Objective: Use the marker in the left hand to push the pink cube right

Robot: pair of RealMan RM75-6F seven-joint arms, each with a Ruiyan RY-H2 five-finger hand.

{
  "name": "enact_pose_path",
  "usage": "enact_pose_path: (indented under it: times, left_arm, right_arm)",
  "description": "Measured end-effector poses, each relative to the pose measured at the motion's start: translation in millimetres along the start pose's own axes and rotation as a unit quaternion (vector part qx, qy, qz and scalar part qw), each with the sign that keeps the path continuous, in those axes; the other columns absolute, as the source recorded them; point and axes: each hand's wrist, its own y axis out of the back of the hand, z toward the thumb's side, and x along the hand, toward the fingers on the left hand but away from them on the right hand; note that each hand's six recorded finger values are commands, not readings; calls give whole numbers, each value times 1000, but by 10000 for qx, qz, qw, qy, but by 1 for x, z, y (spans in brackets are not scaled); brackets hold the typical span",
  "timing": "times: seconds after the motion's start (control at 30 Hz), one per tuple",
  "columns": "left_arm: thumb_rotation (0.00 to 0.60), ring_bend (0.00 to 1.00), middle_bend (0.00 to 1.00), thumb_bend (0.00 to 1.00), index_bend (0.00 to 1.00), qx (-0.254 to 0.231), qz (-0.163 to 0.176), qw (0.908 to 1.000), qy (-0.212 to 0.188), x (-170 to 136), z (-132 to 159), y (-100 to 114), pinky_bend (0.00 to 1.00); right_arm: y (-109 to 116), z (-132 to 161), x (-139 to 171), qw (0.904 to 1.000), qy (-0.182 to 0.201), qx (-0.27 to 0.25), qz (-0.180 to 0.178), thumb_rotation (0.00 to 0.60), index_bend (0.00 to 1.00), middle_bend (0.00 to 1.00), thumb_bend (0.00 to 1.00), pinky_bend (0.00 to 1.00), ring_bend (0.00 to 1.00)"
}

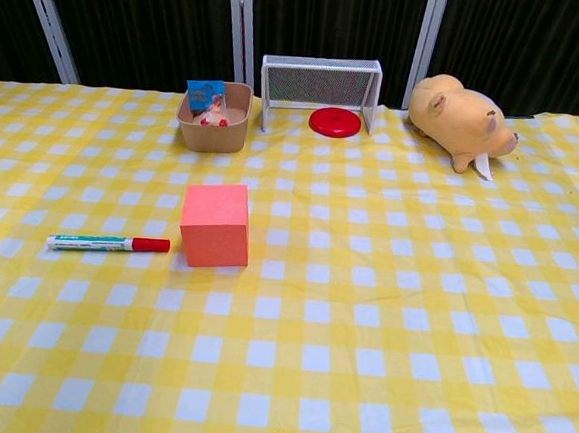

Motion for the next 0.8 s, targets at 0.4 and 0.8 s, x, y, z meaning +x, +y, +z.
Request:
enact_pose_path:
  times: [0.4, 0.8]
  left_arm:
    - [600, 0, 0, 123, 0, 37, -34, 10000, 2, 0, -1, -1, 0]
    - [600, 11, 80, 185, 241, 36, -155, 9999, -23, 25, 9, -4, 109]
  right_arm:
    - [4, -1, -1, 9997, -70, -31, -220, 600, 0, 0, 320, 0, 0]
    - [1, -1, 0, 9999, -86, -43, -105, 600, 0, 0, 320, 0, 0]
